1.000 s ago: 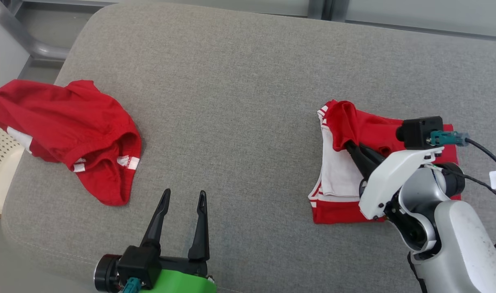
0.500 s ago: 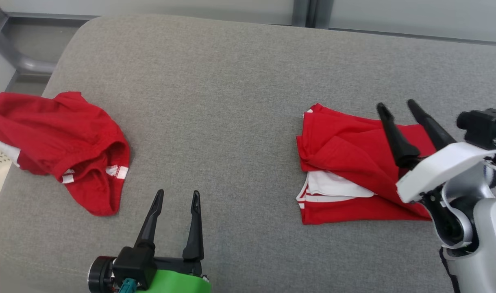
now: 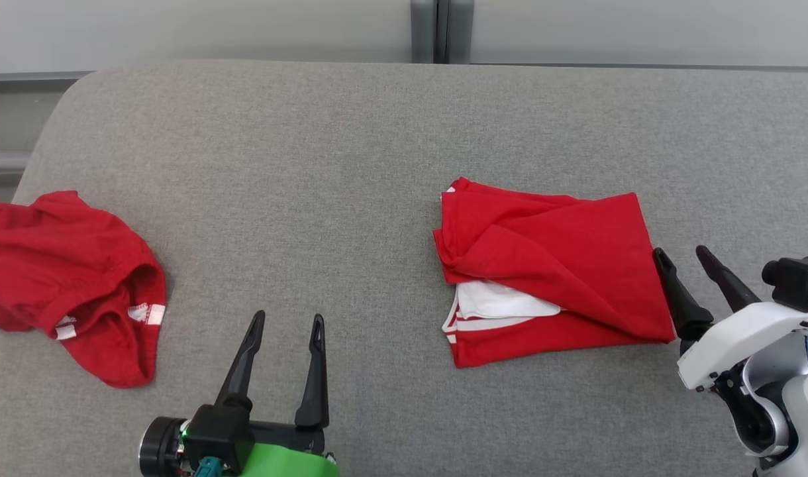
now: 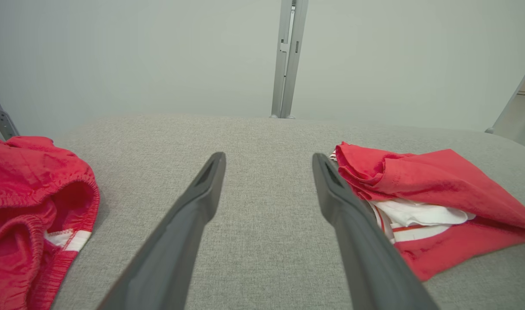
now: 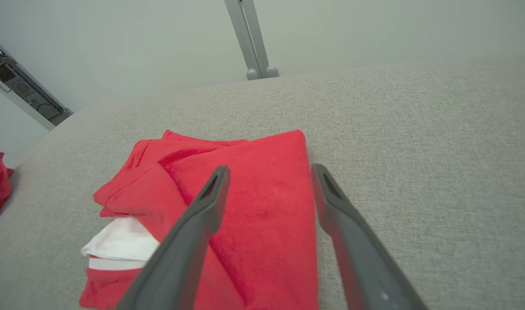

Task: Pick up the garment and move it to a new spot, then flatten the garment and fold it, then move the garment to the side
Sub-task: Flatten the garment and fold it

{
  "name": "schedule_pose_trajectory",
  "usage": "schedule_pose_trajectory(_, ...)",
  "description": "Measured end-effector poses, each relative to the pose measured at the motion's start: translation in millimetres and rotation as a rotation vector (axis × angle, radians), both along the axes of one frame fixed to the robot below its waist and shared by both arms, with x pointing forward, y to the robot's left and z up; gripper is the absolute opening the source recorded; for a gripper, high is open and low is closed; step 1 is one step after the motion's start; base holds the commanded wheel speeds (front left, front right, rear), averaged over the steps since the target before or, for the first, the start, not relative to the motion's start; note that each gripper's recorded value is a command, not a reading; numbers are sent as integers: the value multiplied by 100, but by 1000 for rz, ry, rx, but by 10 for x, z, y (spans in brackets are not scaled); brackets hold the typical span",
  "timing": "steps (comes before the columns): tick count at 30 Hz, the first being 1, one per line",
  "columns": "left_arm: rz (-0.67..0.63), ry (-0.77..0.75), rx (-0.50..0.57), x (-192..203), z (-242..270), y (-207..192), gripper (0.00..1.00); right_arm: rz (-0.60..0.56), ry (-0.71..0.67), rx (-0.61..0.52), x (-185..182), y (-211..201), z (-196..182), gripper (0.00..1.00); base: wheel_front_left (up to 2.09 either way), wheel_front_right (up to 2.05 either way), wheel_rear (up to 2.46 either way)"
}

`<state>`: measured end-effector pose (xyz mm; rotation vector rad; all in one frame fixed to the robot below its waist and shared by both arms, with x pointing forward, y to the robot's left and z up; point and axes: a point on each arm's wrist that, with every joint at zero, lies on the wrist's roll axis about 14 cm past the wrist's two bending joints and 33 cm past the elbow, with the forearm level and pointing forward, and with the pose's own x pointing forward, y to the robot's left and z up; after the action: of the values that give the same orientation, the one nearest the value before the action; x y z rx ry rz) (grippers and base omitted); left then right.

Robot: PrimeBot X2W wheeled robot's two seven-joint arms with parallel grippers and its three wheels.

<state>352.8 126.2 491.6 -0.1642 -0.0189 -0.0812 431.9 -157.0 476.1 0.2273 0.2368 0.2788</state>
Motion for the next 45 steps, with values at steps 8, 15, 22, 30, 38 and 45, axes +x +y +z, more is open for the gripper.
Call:
schedule_pose_trajectory(8,17,16,-8,-59,-34,36,100,169,127,190,170,394,1,0,0,0,0)
schedule_pose_trajectory(15,53,40,-11,-99,-89,112,100,288,447,341,249,615,-258,0,0,0,0)
schedule_pose_trajectory(22,74,61,-6,-100,-141,154,100,419,692,355,55,833,-537,0,0,0,0)
schedule_pose_trajectory(30,61,58,-6,-51,-140,122,100,558,780,412,-232,1066,-453,0,0,0,0)
schedule_pose_trajectory(38,51,46,-12,-41,-106,93,100,523,535,413,22,953,29,0,0,0,0)
schedule_pose_trajectory(45,71,30,-19,-57,-55,158,100,389,232,275,253,816,188,92,0,0,0)
